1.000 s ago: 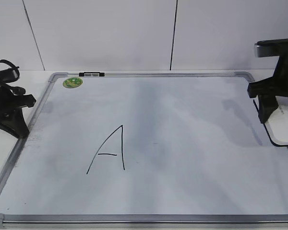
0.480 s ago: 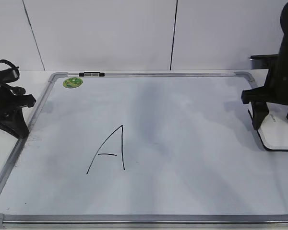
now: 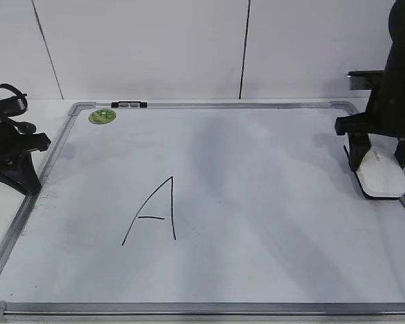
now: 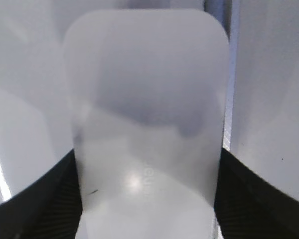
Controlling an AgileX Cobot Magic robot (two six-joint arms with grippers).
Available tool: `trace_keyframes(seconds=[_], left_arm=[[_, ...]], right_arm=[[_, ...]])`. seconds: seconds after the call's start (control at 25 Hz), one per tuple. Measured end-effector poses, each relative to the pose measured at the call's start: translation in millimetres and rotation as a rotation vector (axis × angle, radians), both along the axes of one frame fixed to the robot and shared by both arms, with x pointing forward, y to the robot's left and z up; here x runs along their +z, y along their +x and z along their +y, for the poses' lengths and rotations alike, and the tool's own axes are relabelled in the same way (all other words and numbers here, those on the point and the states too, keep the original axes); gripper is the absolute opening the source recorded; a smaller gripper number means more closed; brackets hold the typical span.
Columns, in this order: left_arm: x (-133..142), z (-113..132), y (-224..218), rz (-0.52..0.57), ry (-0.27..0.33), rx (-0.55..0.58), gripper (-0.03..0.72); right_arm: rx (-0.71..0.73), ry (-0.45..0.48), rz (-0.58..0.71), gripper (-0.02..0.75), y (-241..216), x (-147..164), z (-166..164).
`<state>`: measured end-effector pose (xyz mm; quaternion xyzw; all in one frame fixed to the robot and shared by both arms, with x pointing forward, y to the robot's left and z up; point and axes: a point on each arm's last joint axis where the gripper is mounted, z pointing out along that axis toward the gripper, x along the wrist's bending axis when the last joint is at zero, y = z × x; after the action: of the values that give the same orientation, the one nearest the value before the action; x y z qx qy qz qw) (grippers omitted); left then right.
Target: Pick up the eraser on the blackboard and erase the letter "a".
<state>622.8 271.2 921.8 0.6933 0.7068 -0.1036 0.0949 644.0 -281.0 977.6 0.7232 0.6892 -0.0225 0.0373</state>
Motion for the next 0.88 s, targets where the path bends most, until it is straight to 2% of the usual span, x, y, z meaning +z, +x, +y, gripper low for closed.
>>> trace_keyframes(seconds=[0.28,0.88], left_arm=[[0.0,0.0,0.0,0.000,0.000,0.000,0.017],[0.0,0.0,0.0,0.000,0.000,0.000,0.017]], right_arm=[[0.006,-0.003,0.046,0.532,4.1,-19.1,0.3],[0.016,-0.013,0.045,0.532,4.9,-18.8,-0.6]])
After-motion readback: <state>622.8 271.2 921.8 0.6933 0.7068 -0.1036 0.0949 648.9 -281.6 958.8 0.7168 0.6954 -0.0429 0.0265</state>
